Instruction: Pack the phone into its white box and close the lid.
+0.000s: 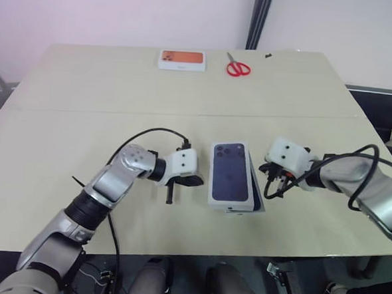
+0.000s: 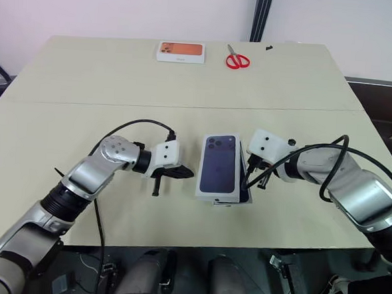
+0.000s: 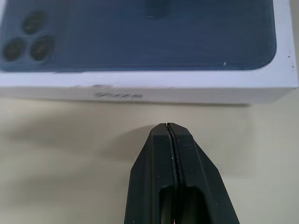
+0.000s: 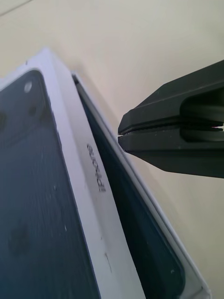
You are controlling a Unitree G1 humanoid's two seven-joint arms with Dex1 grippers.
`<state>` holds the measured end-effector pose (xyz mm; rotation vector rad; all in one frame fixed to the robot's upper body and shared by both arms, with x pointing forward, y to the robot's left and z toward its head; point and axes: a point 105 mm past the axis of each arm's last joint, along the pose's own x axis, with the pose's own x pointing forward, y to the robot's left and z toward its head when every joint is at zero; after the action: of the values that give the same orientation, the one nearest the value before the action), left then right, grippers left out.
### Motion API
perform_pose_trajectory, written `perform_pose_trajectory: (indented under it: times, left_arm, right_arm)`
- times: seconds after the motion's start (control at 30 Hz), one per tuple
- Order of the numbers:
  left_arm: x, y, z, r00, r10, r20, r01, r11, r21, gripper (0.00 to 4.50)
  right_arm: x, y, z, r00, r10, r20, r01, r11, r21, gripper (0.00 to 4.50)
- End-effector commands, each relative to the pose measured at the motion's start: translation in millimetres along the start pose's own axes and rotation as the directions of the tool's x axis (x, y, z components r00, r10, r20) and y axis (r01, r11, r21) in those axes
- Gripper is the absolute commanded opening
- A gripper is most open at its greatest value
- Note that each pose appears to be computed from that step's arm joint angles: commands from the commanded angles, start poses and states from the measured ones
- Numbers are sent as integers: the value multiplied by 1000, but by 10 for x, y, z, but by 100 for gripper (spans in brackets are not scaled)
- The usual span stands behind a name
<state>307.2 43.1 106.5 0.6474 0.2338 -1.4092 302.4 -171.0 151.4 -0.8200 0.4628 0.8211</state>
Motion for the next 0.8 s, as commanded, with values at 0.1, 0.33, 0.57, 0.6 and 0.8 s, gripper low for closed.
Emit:
perform_pose_trajectory:
  times: [0.1,0.33,0.57,0.6,0.8]
  left_arm:
    - [15,62,242,997,24,72,-27,999,38,0]
    - [51,-30,377,992,-13,126,8,999,42,0]
    - [101,-100,474,989,-41,145,32,998,63,0]
    - [108,-113,486,988,-47,148,37,997,67,0]
    - [154,-181,528,985,-77,156,65,995,78,0]
  right_arm:
    - [-64,42,151,999,8,46,-6,999,-51,3]
    - [-123,144,163,997,59,45,-55,995,-78,3]
    - [-185,256,142,993,114,29,-110,989,-98,3]
    - [-188,272,134,992,120,26,-117,988,-100,3]
    - [-195,279,77,994,112,11,-111,991,-81,3]
